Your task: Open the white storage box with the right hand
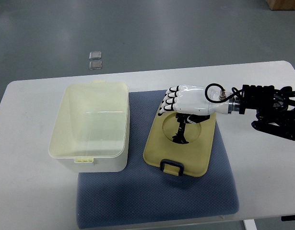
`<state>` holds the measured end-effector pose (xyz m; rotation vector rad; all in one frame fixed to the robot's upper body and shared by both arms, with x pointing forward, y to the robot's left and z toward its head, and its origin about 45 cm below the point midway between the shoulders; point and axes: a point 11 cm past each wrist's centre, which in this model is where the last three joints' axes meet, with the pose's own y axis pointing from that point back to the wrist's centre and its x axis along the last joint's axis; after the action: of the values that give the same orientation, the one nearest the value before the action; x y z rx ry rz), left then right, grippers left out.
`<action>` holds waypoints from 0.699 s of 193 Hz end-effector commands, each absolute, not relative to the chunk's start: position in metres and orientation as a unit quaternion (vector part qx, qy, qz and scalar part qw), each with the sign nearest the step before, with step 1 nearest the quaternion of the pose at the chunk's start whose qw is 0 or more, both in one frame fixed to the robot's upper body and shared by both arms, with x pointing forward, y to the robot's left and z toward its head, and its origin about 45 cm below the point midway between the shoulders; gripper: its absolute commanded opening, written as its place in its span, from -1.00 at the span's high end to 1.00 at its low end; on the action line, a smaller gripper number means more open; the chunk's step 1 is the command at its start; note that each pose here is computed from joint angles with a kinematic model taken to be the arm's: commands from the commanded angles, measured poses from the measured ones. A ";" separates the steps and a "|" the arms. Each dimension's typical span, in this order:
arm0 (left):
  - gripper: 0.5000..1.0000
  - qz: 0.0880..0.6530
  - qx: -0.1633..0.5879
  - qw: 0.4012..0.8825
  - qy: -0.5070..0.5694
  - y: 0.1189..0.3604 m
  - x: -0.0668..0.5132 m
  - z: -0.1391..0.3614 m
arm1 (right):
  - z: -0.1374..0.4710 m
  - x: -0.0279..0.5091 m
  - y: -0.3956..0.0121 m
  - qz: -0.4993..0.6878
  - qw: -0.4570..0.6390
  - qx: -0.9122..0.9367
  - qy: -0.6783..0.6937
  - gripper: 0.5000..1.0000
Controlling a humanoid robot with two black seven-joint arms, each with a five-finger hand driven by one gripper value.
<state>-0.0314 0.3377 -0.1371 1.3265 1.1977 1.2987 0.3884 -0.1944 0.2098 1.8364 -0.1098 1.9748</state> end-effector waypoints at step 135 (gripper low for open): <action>-1.00 0.525 0.536 0.450 0.484 0.338 -0.031 -0.137 | 0.279 0.424 -0.242 0.727 0.248 0.625 -0.137 -0.27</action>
<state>-0.0314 0.3377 -0.1371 1.3261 1.1973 1.2989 0.4101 -0.2467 0.2505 1.6943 -0.2131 1.9682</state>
